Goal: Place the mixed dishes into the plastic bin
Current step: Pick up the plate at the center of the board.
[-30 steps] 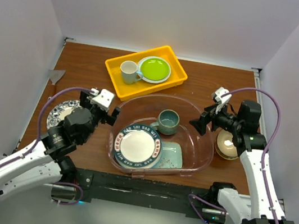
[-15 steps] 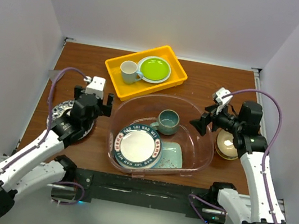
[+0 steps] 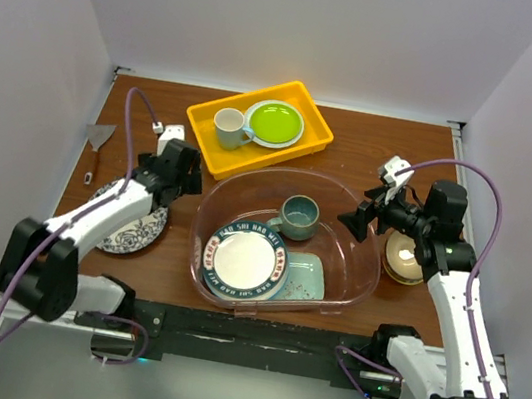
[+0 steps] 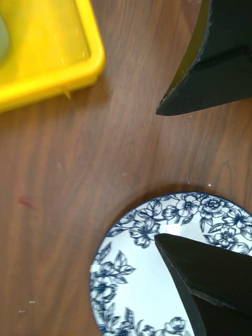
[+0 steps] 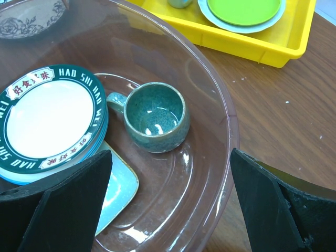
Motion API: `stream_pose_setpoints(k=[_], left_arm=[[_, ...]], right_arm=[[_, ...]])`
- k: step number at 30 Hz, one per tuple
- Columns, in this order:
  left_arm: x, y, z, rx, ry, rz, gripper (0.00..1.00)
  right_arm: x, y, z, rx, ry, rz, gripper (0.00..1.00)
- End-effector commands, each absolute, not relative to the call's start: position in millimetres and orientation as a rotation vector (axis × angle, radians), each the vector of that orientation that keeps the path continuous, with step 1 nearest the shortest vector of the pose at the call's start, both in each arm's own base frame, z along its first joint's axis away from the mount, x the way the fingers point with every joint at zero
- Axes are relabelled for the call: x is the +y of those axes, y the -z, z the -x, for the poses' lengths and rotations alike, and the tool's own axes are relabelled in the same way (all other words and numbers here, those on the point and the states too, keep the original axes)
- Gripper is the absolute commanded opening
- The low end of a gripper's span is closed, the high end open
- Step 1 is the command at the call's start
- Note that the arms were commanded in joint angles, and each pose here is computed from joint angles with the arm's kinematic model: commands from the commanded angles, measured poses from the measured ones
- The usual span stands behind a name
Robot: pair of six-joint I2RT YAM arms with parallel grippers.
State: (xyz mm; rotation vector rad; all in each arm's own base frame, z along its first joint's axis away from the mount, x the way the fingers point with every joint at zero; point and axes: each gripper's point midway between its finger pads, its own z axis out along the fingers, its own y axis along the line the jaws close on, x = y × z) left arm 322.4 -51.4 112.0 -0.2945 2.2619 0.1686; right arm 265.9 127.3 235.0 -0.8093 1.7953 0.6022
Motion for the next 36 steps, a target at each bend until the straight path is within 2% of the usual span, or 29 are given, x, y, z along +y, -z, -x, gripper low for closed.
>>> stream_pose_setpoints(k=[1, 2, 8, 36], left_arm=[[-36, -101, -327, 2.311, -0.324, 0.519, 0.91], [-35, -89, -326, 2.348, -0.365, 0.525, 0.84], [-32, -68, -324, 2.413, -0.46, 0.573, 0.69], [-19, -32, -314, 2.524, -0.728, 0.597, 0.42]], right_arm=[[125, -244, -270, 1.747, -0.56, 0.821, 0.99], [125, -244, -270, 1.747, -0.562, 0.821, 0.99], [125, -244, -269, 1.747, -0.563, 0.823, 0.99], [126, -249, -263, 1.73, -0.562, 0.839, 0.99]])
